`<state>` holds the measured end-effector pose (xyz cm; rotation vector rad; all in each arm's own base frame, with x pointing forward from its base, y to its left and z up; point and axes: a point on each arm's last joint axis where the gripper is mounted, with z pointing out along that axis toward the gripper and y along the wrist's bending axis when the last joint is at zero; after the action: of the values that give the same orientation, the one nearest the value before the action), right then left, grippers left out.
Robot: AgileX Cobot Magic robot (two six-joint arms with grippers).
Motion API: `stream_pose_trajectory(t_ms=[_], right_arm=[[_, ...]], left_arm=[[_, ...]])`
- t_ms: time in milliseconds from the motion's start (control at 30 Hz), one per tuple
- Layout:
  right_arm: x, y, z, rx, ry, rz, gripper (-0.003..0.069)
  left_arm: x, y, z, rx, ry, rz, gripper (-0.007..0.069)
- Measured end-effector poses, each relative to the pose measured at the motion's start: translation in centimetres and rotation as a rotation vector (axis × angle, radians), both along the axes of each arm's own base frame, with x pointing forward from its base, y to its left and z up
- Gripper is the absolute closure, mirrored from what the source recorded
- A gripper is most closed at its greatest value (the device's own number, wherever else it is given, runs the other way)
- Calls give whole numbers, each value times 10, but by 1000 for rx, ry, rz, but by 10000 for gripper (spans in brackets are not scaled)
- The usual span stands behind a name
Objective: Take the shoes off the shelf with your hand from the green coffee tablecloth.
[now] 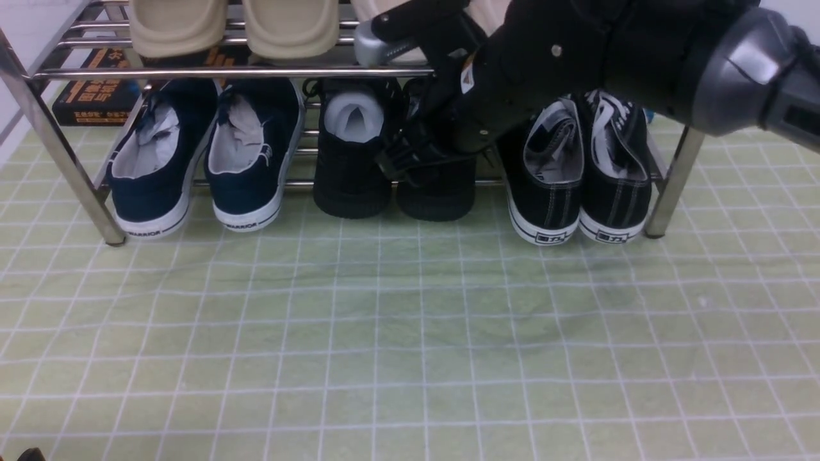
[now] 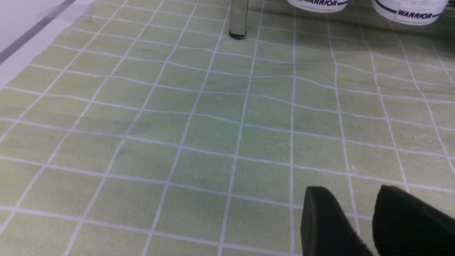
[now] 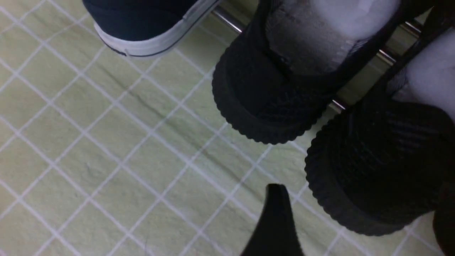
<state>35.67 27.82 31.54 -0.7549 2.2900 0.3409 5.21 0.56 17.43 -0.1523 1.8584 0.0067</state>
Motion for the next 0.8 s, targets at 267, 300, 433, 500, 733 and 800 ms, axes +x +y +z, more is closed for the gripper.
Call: stream_pose_trajectory(t_ms=[267,300,433,500,733,800], right_arm=[[-18,-20,10,-108,141,-86,102],[-19,-23,11,-121,151,-105,104],[-15,-30,5,-182,164,-216,111],[-9,-31,-2,-214,150,-257,111],[12,-30,-37,-307,113,-357,111],[15,-29,-40,-313,96,-366,111]], left_arm=[[0,0,0,0,0,0,384],[0,0,0,0,0,0,384],[0,0,0,0,0,0,384],[0,0,0,0,0,0,384],[0,0,0,0,0,0,384],[0,0,0,0,0,0,384]])
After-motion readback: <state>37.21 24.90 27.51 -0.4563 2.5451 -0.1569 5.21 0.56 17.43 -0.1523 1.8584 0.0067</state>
